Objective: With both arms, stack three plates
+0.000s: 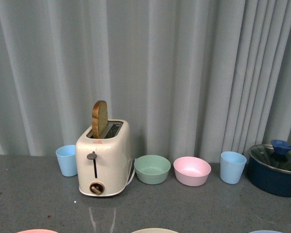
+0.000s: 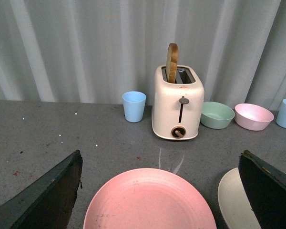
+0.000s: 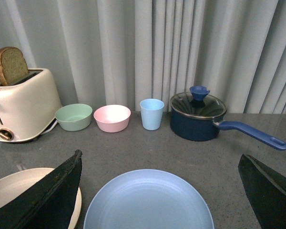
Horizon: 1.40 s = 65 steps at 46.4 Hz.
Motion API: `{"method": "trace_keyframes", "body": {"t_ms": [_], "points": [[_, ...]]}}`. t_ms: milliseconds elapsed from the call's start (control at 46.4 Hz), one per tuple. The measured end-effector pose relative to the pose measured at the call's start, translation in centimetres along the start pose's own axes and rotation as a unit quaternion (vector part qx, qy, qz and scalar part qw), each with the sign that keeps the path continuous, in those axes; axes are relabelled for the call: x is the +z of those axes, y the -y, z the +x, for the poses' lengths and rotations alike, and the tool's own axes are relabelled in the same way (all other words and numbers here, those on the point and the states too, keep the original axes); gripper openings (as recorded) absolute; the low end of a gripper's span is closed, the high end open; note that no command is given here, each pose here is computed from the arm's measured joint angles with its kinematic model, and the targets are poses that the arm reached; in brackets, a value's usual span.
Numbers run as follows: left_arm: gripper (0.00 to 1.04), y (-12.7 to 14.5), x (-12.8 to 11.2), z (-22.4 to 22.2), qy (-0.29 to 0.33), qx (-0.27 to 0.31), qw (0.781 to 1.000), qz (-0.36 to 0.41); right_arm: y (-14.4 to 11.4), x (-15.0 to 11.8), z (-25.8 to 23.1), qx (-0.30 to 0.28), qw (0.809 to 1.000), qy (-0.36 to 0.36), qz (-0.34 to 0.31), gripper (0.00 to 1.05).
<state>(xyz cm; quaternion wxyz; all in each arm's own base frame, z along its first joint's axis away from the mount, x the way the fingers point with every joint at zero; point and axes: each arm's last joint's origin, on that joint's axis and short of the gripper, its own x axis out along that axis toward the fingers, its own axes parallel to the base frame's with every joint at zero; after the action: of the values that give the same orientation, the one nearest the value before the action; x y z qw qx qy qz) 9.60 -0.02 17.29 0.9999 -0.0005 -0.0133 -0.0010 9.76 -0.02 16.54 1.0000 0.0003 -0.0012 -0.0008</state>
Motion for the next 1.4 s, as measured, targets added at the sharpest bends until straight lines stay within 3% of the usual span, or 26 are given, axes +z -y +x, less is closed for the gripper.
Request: {"method": "trace_keyframes", "body": {"t_ms": [1164,1207,1315,1401], "points": [[0.98,0.0,0.0,0.0,0.0,0.0,1.0,0.0,0.0,0.0,0.0,0.0,1.0,0.0,0.0,0.97],[0.98,0.0,-0.2,0.1,-0.031,-0.018,0.999,0.004,0.0,0.0,0.0,0.0,1.0,0.0,0.0,0.97],[0.98,0.1,-0.4,0.3,-0.219,-0.113,0.969,-0.018,0.0,0.0,0.0,0.002,1.0,0.0,0.0,0.97],[0.98,0.2,-0.1,1.3,-0.246,-0.138,0.959,-0.015,0.0,0.0,0.0,0.0,1.0,0.0,0.0,0.97]]}}
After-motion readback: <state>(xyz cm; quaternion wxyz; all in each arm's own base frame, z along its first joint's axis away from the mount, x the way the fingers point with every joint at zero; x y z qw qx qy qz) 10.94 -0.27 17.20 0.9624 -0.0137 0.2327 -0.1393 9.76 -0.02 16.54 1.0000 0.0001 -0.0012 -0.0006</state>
